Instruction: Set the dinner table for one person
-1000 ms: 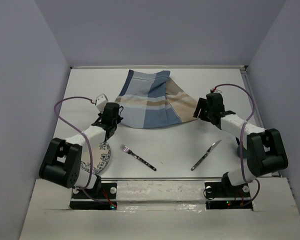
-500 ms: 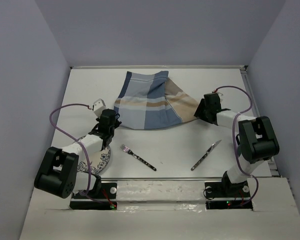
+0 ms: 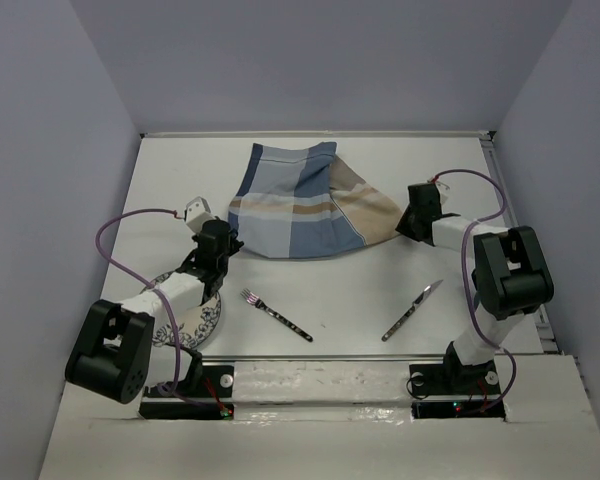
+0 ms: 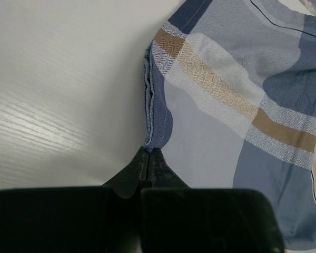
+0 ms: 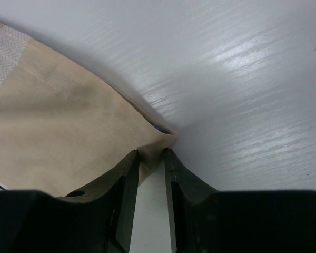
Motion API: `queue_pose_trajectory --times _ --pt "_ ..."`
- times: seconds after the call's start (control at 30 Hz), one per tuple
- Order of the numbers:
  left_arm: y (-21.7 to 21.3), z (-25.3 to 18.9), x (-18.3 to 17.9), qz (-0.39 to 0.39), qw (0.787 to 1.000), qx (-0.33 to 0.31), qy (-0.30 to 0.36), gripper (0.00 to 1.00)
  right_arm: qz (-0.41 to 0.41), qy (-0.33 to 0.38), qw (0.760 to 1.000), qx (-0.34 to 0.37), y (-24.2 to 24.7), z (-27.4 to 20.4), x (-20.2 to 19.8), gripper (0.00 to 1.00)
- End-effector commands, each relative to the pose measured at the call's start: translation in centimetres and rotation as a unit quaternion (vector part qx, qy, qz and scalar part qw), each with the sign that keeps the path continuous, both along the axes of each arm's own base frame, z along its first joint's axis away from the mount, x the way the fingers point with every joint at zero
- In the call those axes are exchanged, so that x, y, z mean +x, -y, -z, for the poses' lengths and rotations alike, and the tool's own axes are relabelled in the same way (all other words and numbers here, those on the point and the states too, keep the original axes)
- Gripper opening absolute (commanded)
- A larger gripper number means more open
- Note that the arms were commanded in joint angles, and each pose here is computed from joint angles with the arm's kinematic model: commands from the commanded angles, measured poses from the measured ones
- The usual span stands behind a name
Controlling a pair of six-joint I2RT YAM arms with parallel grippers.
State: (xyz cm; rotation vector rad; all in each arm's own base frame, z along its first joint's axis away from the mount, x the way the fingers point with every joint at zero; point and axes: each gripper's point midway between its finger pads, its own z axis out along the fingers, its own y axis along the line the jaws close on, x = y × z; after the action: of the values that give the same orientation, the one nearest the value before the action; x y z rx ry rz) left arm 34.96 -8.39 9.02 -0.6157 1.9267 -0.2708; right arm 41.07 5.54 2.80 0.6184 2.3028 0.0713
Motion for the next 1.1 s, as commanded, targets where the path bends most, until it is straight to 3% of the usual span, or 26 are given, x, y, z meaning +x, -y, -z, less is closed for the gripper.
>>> queue_pose_trajectory --times 0.0,0.3,0.33,0.43,0.5,0.57,0.6,0.67,0.7,0.73,0.93,1.07 --pt "0.4 -2.5 0.7 -0.006 0.999 -0.016 0.047 0.00 0.013 0.035 0.999 0.002 0.1 -1.0 2.4 0.29" --pt "0.0 -4.2 0.0 -0.017 0.996 -0.006 0.084 0.00 0.000 0.044 0.999 0.009 -0.1 -1.2 3.1 0.26" --pt "0.0 -4.1 -0.1 -0.016 0.996 -0.003 0.084 0.00 0.000 0.044 0.999 0.007 -0.1 -1.2 3.2 0.28" --pt "0.0 -4.0 -0.1 -0.016 0.996 0.001 0.082 0.00 -0.008 0.039 0.999 0.008 -0.3 -0.9 3.2 0.48" --pt "-0.1 -3.8 -0.2 -0.017 0.997 0.002 0.081 0.00 -0.013 0.034 0.999 0.006 -0.4 -0.5 3.2 0.53" --pt "-0.1 -3.6 -0.2 -0.017 0.997 0.002 0.080 0.00 -0.019 0.032 0.999 0.008 -0.6 -0.3 3.3 0.46" --pt "0.0 -3.5 -0.2 -0.017 0.997 0.002 0.079 0.00 -0.018 0.028 0.999 0.010 -0.6 0.0 3.3 0.34" --pt "0.1 -3.6 0.0 -0.015 0.997 0.001 0.079 0.00 -0.015 0.028 0.999 0.012 -0.6 0.1 3.2 0.22" --pt "0.2 -3.6 0.1 -0.013 0.997 0.000 0.080 0.00 -0.014 0.037 0.999 0.013 -0.6 -0.3 3.3 0.06" --pt "0.2 -3.6 0.1 -0.012 0.997 0.000 0.080 0.00 -0.015 0.039 0.999 0.014 -0.7 -0.4 3.3 0.00" --pt "0.1 -5.0 0.3 -0.016 0.995 -0.003 0.097 0.00 -0.021 0.085 0.996 0.015 -0.7 -3.8 3.9 0.00" --pt "0.7 -7.6 0.8 -0.010 0.992 -0.020 0.124 0.00 -0.032 0.151 0.988 0.021 -0.7 -9.0 3.1 0.00"
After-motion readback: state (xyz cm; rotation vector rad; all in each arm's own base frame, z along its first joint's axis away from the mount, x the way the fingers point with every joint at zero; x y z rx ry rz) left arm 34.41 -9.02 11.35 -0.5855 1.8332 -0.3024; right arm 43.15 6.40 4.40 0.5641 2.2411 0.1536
